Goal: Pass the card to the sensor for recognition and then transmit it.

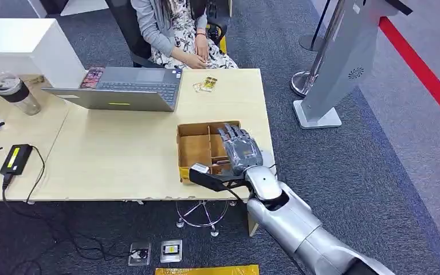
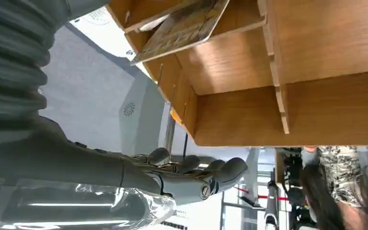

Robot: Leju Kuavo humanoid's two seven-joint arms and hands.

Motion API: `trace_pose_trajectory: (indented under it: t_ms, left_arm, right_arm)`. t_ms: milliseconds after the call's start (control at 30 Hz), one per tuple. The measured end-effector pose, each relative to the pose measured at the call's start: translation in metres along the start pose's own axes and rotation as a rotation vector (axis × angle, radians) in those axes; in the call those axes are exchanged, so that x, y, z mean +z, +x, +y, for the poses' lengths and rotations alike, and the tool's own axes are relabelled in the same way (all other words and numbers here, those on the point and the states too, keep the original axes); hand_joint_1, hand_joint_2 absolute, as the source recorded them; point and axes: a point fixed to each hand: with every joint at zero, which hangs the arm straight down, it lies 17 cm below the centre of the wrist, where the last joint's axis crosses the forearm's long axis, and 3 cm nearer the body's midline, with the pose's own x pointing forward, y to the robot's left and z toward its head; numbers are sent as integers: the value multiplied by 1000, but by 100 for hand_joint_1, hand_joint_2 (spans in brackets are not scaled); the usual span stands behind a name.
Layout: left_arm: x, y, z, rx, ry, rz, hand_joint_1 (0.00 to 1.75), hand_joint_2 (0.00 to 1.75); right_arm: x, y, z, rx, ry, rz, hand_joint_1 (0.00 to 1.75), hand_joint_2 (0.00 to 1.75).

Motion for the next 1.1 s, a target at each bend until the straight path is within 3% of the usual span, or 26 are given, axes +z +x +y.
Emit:
trace_pose_trajectory:
  t_ms: [1100]
  left_arm:
    - [0,0,1,7,4,3,0,0]
  right_arm:
    - [-4,15,11,-35,45,-28,0,175]
